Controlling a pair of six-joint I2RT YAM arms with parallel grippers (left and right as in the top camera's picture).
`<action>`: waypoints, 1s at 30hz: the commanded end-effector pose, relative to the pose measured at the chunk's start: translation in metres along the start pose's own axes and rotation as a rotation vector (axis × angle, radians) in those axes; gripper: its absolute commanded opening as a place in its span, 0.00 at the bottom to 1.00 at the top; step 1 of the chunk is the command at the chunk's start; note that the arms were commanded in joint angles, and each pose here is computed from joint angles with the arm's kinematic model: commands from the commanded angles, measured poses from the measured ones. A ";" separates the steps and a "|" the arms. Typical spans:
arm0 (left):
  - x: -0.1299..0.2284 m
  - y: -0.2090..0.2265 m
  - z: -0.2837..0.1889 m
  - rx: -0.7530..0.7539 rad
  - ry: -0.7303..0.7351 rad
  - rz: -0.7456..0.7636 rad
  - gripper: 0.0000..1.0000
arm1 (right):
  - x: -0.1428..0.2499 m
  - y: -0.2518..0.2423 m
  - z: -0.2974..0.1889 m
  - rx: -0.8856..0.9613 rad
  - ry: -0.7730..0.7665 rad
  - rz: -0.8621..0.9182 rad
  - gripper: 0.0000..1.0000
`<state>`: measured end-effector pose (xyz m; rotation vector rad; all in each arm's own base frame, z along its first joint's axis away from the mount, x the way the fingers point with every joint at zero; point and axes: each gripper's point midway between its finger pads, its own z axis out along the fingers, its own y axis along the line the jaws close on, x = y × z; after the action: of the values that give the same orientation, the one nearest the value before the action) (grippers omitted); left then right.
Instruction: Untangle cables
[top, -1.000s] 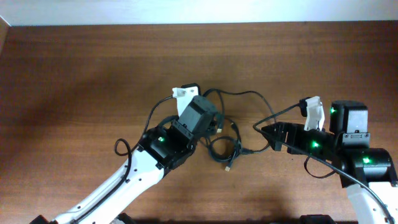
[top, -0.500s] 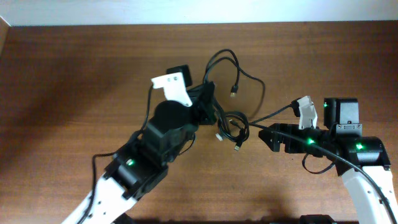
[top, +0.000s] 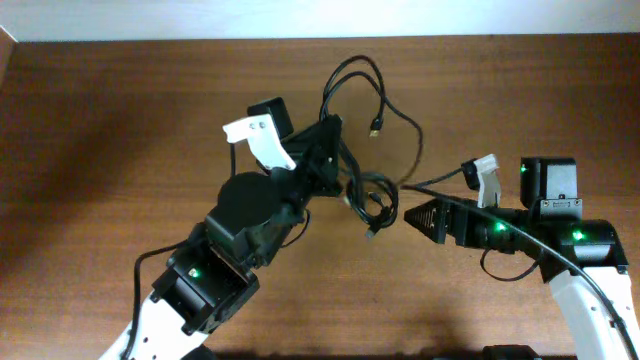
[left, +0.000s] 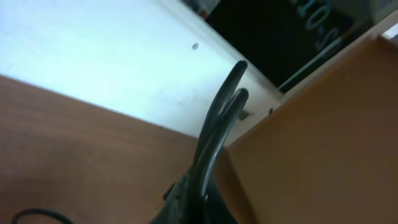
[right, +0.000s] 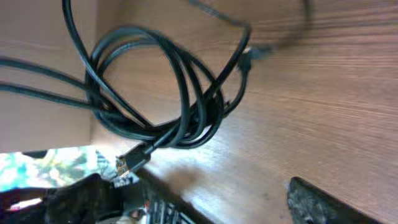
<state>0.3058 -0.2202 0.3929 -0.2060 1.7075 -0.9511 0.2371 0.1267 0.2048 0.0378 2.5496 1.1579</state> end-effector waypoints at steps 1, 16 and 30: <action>-0.024 -0.021 -0.008 0.075 -0.072 -0.035 0.00 | -0.001 0.015 -0.003 -0.076 0.014 0.122 0.98; -0.042 -0.039 -0.011 0.162 -0.126 -0.189 0.00 | -0.028 0.022 -0.004 -0.113 -0.067 0.346 0.89; -0.043 -0.054 -0.007 0.242 -0.120 -0.262 0.00 | -0.033 0.017 0.025 -0.103 0.000 0.335 0.53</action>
<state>0.3034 -0.2248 0.4460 -0.3269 1.4946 -1.2262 0.2701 0.1489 0.2122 0.4652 2.5353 1.4044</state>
